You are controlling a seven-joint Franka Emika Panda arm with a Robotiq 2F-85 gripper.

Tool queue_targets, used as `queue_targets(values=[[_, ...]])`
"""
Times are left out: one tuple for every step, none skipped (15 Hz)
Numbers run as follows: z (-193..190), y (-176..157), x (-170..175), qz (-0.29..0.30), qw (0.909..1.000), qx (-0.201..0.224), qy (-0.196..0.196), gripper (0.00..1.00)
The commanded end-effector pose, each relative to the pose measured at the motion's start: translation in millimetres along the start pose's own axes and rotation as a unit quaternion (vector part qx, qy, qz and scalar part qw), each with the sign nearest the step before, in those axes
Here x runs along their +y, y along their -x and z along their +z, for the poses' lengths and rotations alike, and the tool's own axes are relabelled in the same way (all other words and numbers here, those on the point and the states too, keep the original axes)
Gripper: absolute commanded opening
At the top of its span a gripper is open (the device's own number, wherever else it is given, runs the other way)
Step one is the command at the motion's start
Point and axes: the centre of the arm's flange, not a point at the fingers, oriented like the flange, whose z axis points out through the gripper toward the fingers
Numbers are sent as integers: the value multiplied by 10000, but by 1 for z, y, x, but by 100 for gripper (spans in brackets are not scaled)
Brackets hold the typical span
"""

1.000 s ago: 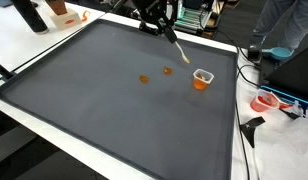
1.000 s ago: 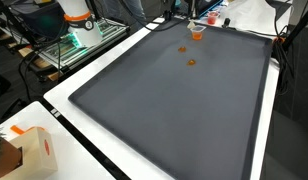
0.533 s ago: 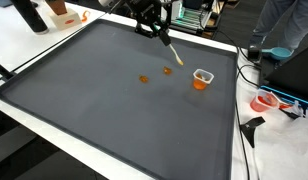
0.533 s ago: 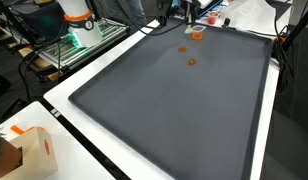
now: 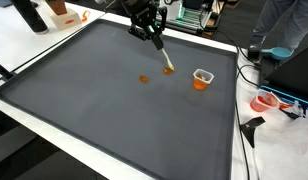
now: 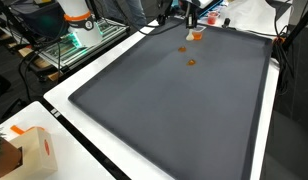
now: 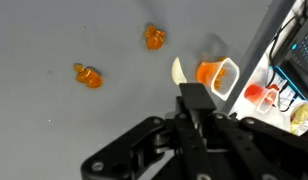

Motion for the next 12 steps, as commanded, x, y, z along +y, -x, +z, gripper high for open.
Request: queue_targets(values=[[-3, 5, -10, 205, 9991, -139, 356, 3], [-4, 5, -12, 250, 9986, -183, 437, 3], [-5, 4, -14, 285, 9982, -224, 487, 3], [-8, 3, -17, 320, 9976, -263, 559, 3], [-10, 2, -21, 343, 9971, -284, 617, 3], [-14, 1, -25, 361, 9965, -291, 694, 3], [-17, -1, -30, 358, 9960, -310, 755, 3], [-20, -2, -36, 332, 9958, -317, 786, 3], [-24, -4, -42, 328, 9951, -318, 872, 3], [-27, -6, -47, 314, 9945, -323, 941, 3], [-30, -8, -53, 318, 9937, -330, 1025, 3], [-32, -10, -58, 315, 9928, -339, 1101, 3]])
